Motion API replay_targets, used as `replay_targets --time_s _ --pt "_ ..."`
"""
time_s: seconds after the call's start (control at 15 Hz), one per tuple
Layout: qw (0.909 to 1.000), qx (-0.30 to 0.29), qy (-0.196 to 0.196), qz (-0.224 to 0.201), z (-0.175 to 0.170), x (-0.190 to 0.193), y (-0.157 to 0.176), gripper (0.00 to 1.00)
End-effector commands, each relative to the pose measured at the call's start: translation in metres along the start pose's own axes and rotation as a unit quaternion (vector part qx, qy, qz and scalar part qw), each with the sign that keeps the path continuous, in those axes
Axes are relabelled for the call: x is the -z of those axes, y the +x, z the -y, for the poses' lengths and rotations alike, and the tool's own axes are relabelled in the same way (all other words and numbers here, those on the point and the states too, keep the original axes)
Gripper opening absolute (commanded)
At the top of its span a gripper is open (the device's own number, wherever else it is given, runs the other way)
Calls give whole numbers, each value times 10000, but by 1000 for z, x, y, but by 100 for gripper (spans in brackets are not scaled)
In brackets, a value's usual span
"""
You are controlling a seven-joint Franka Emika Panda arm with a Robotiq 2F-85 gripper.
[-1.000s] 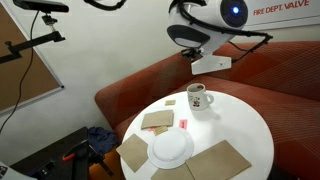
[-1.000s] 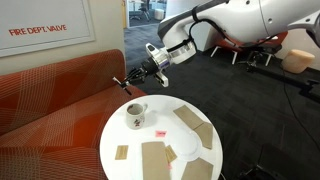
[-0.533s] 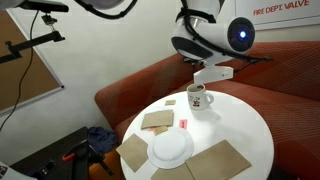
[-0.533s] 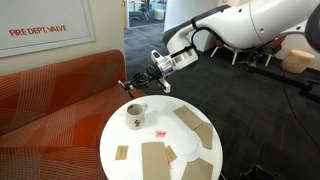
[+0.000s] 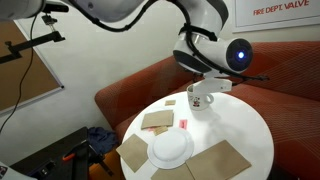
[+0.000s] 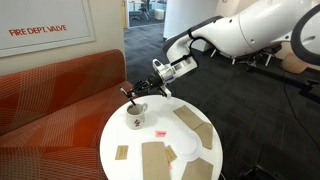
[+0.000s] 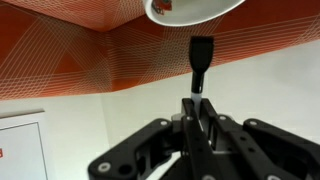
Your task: Pick up the marker and put it in the cup
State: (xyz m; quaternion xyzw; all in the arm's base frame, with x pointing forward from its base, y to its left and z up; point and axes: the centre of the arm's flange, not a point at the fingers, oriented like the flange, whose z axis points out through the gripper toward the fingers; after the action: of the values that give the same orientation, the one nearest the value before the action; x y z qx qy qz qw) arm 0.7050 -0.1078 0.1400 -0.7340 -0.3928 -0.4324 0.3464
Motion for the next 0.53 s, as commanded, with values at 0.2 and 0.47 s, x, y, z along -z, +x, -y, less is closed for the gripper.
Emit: replay_targets --time_s 0.2,0.47 --pt "9998 -169 -12 -135 4 -8 -25 3" --pt "9994 -321 -85 -140 7 -8 -40 3"
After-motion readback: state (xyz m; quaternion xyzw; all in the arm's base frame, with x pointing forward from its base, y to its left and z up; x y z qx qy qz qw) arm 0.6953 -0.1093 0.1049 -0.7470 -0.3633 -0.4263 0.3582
